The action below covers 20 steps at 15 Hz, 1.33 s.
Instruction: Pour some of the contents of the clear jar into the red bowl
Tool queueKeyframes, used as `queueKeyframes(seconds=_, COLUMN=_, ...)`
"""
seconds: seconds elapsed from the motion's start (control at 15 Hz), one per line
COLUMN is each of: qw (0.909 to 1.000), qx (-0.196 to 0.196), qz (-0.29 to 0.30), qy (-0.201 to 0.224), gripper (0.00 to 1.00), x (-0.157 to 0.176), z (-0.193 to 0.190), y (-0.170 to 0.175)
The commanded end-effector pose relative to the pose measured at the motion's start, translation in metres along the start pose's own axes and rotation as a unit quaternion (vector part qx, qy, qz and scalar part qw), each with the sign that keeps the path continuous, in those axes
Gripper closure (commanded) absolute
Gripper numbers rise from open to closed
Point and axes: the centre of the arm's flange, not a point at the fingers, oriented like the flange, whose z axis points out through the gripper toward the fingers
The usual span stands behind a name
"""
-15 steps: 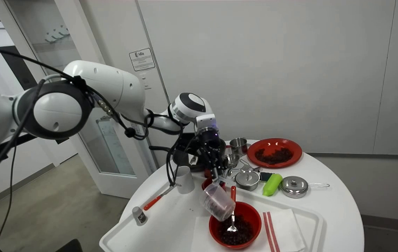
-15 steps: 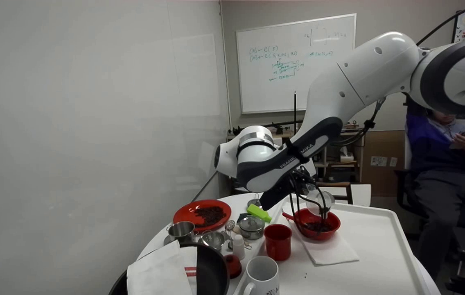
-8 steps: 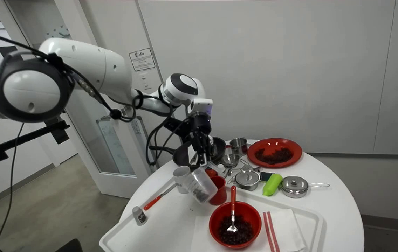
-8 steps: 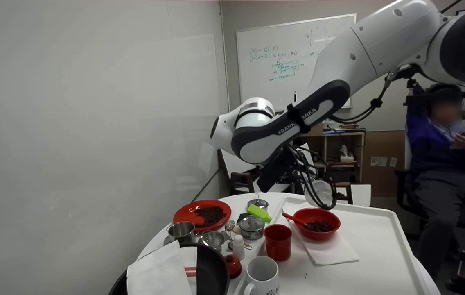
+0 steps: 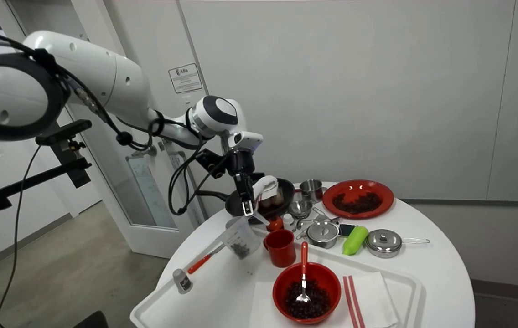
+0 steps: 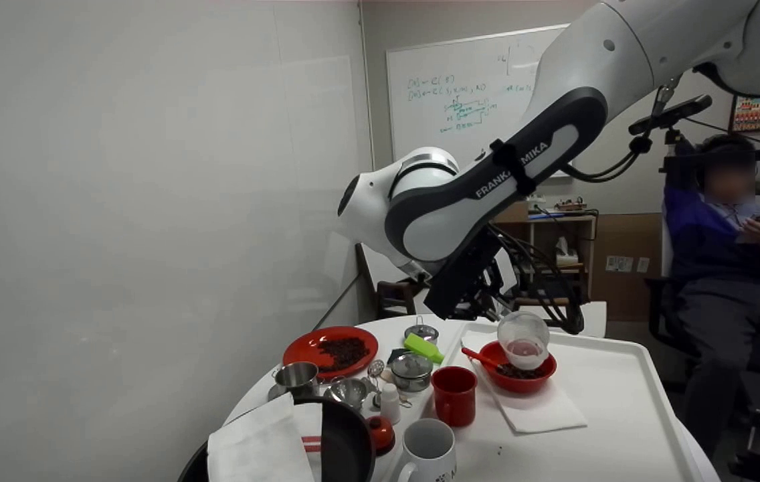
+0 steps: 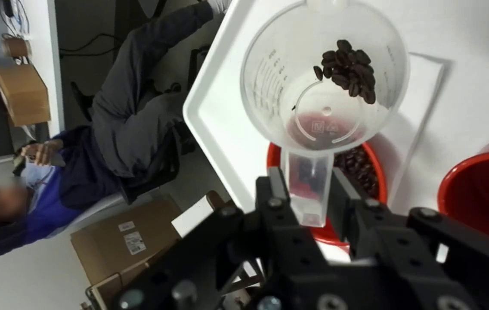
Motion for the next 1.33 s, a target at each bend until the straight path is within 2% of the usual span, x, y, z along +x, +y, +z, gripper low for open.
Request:
queueKeyframes(seconds=0.0, qw=0.9952, qx=0.043, qz=-0.088, qy=0.004, gripper=0.88, x=-0.028, z=0.025, y=-0.009)
queueKeyframes(seconds=0.2, qw=0.9853, qx=0.072, qz=-0.155, qy=0.002, gripper=0.88, x=-0.041, z=0.042, y=-0.026)
queueKeyframes(seconds=0.33, qw=0.9767, qx=0.097, qz=-0.190, qy=-0.015, gripper=0.88, x=-0.047, z=0.055, y=-0.034)
queueKeyframes(seconds=0.53, qw=0.9620, qx=0.131, qz=-0.230, qy=-0.066, gripper=0.88, x=-0.057, z=0.071, y=-0.041)
queueKeyframes(seconds=0.8, qw=0.9391, qx=0.179, qz=-0.246, qy=-0.160, gripper=0.88, x=-0.066, z=0.087, y=-0.039)
queueKeyframes(seconds=1.0, qw=0.9237, qx=0.211, qz=-0.250, qy=-0.200, gripper=0.87, x=-0.071, z=0.095, y=-0.034)
queueKeyframes(seconds=1.13, qw=0.9188, qx=0.224, qz=-0.245, qy=-0.213, gripper=0.87, x=-0.072, z=0.099, y=-0.031)
queueKeyframes(seconds=1.27, qw=0.9201, qx=0.228, qz=-0.231, qy=-0.220, gripper=0.87, x=-0.070, z=0.106, y=-0.031)
